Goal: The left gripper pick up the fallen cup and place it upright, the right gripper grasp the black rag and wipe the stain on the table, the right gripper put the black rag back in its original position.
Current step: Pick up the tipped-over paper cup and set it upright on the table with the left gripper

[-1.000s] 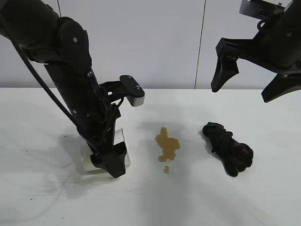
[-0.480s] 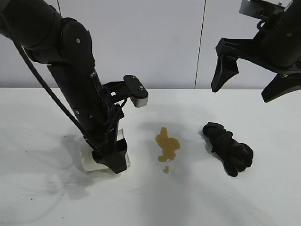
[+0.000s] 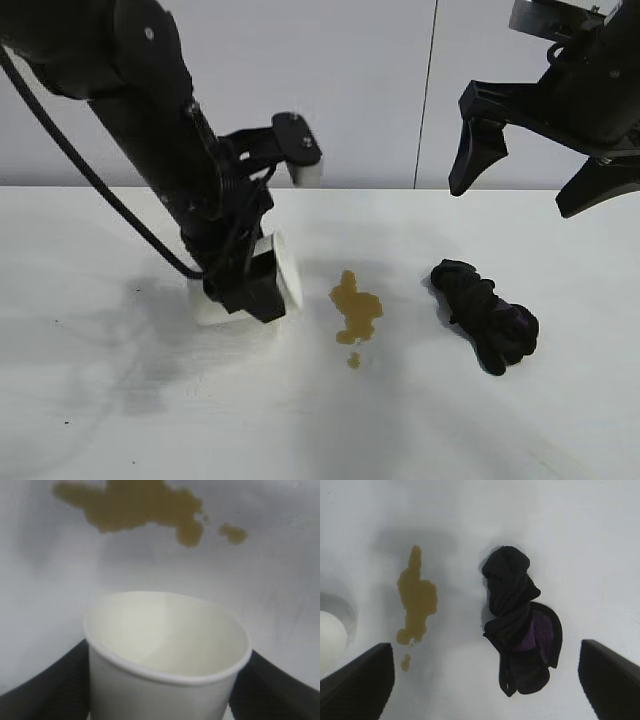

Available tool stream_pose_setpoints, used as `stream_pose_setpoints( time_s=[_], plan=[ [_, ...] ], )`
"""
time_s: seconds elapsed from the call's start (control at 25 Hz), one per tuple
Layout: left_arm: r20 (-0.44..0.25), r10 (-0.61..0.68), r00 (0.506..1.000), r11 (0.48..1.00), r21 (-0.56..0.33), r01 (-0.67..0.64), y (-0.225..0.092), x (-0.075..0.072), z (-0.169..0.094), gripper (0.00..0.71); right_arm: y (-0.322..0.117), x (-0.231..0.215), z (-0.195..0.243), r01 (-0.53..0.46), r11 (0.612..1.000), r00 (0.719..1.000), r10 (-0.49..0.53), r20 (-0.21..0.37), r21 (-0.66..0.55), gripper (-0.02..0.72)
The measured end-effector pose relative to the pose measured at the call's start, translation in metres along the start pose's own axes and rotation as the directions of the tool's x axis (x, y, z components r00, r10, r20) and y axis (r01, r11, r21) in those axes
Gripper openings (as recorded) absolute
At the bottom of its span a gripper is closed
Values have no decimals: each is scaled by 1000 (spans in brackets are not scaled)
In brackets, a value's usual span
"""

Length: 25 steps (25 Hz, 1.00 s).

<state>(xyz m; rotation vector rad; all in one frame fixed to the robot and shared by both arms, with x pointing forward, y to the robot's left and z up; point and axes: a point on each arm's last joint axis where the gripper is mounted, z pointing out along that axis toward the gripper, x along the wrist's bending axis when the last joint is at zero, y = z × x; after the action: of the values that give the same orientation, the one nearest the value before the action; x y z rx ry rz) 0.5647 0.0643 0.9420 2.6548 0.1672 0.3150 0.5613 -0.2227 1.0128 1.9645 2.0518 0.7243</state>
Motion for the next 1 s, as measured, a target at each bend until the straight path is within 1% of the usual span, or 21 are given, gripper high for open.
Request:
stream_pose_setpoints(
  time_s=[0.08,0.16,0.28,0.36,0.4,0.44,0.48,0.56,0.6,0.64,0.68,0.8,1.0],
  plan=[
    [10,-26,1000,996,-85,26,3,1,-11,486,0,0,0,0,1000,1000,0,0,0,694],
    [14,-39,999,986,-163,40,-1,5,-21,486,0,0,0,0,1000,1000,0,0,-1,694],
    [36,-80,996,958,-273,87,-19,15,-34,486,0,0,0,0,1000,1000,0,0,-2,694],
    [62,-115,991,929,-347,130,-36,18,-37,486,0,0,0,0,1000,1000,0,0,-2,694],
    [73,-121,990,909,-393,140,-46,21,-40,486,0,0,0,0,1000,1000,0,0,-3,694],
    [87,-105,991,890,-436,133,-55,20,-42,486,0,0,0,0,1000,1000,0,0,-3,694],
    [99,-120,988,857,-492,154,-66,20,-45,486,0,0,0,0,1000,1000,0,0,-3,694],
    [69,-129,989,778,-612,144,-85,23,-54,485,0,0,0,0,1000,1000,0,0,-3,694],
    [61,-123,991,744,-654,133,-94,21,-58,485,0,0,0,0,1000,1000,0,0,-3,694],
    [36,-109,993,719,-687,104,-103,21,-62,484,0,0,0,0,1000,1000,0,0,-3,694],
    [11,-110,994,707,-702,86,-112,22,-66,484,0,0,0,0,1000,1000,0,0,-3,694],
    [-19,-139,990,694,-715,84,-132,27,-68,482,0,0,0,0,1000,1000,0,0,-4,694],
    [-34,-168,985,711,-696,98,-161,32,-48,482,1,0,0,0,1000,1000,0,0,-11,694]
  ],
)
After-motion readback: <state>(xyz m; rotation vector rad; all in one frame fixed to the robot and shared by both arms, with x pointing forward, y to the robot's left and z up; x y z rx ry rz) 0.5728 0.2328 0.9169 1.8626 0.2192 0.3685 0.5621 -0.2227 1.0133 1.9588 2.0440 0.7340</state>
